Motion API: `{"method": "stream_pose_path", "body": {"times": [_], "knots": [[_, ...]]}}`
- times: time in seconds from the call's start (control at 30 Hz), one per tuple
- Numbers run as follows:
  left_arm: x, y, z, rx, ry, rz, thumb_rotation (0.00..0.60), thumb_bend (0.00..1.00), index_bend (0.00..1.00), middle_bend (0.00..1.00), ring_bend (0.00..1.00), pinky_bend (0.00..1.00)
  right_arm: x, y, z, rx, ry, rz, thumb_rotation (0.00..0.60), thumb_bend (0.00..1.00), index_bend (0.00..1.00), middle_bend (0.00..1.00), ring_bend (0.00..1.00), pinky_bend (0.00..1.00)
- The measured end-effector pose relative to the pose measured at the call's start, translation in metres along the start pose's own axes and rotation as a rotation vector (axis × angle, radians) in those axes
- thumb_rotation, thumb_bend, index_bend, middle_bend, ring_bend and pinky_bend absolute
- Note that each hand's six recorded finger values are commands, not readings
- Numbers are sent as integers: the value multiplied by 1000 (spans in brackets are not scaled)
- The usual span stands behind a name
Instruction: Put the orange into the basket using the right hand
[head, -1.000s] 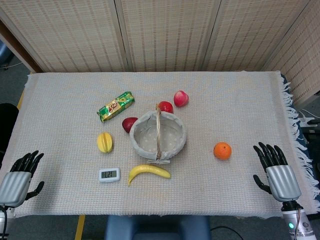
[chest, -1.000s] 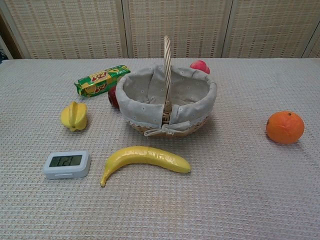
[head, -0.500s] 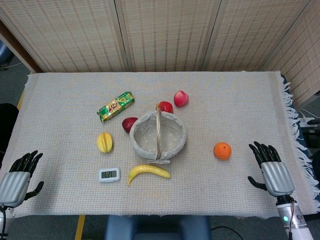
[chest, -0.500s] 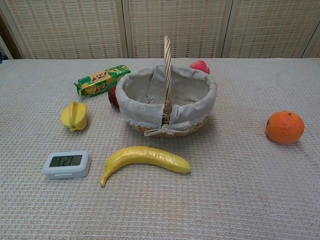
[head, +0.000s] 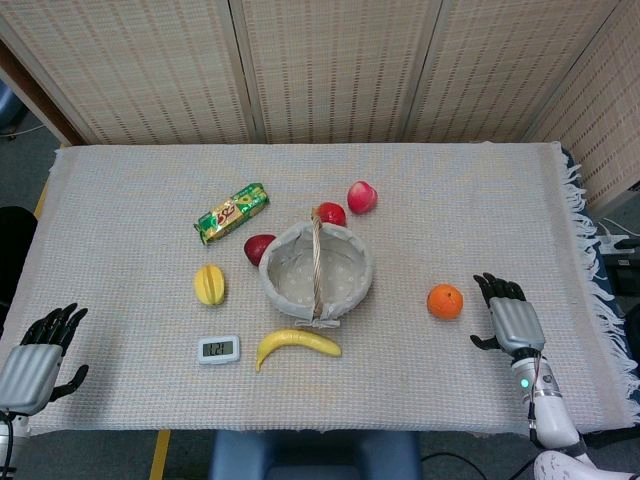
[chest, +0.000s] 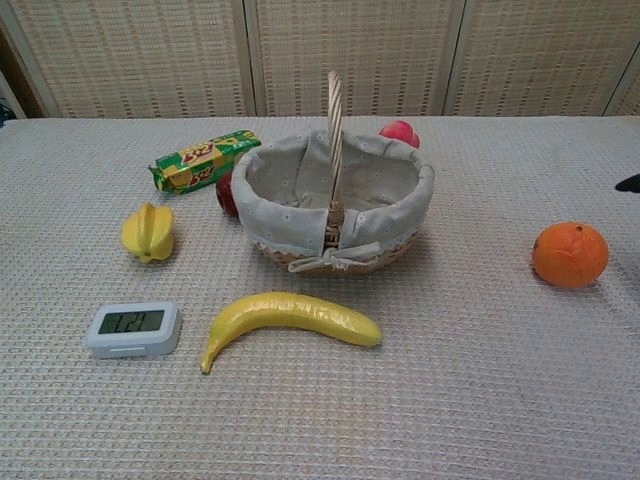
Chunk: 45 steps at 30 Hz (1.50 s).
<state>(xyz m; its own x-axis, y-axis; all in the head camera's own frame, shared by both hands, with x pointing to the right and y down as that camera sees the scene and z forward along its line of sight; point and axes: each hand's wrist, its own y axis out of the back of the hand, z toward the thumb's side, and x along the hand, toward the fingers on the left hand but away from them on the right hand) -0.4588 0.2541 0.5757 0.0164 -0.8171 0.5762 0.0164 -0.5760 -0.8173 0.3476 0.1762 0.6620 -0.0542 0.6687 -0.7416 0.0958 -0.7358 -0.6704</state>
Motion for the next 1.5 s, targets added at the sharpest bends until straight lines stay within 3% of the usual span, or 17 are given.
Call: {"method": "stream_pose_path", "body": {"times": [0.33, 0.47, 0.53, 0.67, 0.8, 0.9, 1.13, 1.5], "knots": [[1, -1, -1, -18, 1, -11, 600, 336, 0, 0, 0, 111, -33, -25, 48, 57, 32, 18, 600, 122, 0, 0, 0, 8], [1, -1, -1, -23, 1, -14, 600, 336, 0, 0, 0, 111, -37, -29, 55, 63, 27, 7, 600, 243, 21, 20, 17, 129], [1, -1, -2, -26, 3, -16, 600, 336, 0, 0, 0, 111, -38, -29, 56, 70, 25, -7, 600, 302, 98, 84, 77, 210], [1, -1, -2, -31, 3, -18, 600, 335, 0, 0, 0, 111, -37, -26, 53, 94, 14, -41, 600, 401, 446, 336, 372, 510], [1, 0, 0, -32, -3, -14, 600, 333, 0, 0, 0, 111, -37, -25, 49, 115, 4, -55, 600, 438, 638, 455, 514, 670], [1, 0, 0, -31, -5, -13, 600, 329, 0, 0, 0, 111, -37, -23, 48, 107, 4, -62, 600, 452, 716, 510, 573, 733], [1, -1, 0, -31, -3, -14, 600, 330, 0, 0, 0, 110, -33, -9, 58, 43, 46, -111, 600, 460, 755, 538, 588, 745], [2, -1, 1, -29, -4, -15, 600, 334, 0, 0, 0, 111, -20, 49, 98, -139, 170, -279, 600, 460, 765, 546, 588, 745]]}}
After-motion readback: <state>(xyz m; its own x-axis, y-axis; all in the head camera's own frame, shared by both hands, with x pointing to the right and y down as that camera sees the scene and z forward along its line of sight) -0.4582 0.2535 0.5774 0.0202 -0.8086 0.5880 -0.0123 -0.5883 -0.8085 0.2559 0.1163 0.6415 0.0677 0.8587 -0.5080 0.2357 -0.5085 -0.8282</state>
